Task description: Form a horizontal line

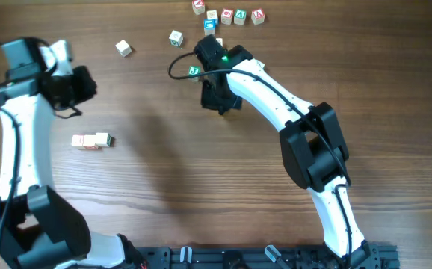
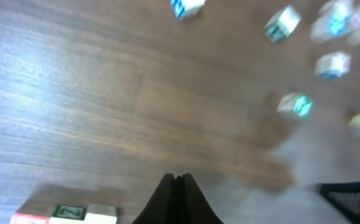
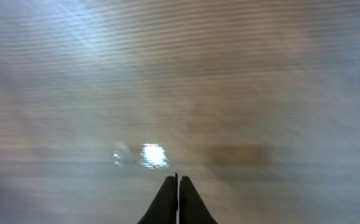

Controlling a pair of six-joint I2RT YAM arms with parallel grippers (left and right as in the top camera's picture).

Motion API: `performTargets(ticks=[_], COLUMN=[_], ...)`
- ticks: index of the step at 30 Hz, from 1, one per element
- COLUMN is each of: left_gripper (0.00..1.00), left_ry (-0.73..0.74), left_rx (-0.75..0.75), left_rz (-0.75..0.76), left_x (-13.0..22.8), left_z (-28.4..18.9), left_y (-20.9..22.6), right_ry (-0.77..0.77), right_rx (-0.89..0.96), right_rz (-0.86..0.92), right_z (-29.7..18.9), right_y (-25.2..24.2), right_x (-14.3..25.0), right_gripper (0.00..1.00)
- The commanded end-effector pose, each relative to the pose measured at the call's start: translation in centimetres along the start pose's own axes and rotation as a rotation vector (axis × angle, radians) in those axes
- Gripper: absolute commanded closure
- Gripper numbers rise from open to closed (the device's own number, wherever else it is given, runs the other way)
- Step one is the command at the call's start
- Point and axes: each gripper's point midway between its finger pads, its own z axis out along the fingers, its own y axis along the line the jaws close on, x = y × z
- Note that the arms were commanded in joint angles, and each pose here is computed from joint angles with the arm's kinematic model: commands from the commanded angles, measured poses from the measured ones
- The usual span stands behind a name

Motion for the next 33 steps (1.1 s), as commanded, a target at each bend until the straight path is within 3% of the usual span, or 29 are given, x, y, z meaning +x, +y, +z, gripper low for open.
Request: performTargets(ticks=[1, 8, 14, 33], left_gripper=[0.96, 0.96, 0.96, 0.96], left_ry=[0.028, 0.139, 0.231, 0.289], left_rx=[-0.193, -0.208, -0.203, -0.2], left_rz=[0.066, 0.099, 0.154, 0.191], left_x=[0.7, 2.5, 4.2, 6.6], left_z=[0.4, 3.6, 5.7, 6.7], left_y=[2.6, 4.0, 4.7, 5.4], right_ry=[-0.014, 0.068, 0.073, 0.058], right_rx=[0.073, 0.161, 0.161, 0.152], right_rz=[-0.049, 0.002, 0.012, -0.044], right_z=[-0.9, 1.4, 1.4, 1.6], right_y=[-1.1, -3.5, -3.9, -3.7], right_x=[0.5, 3.3, 3.0, 2.7], right_gripper=[0.95, 0.95, 0.95, 0.95])
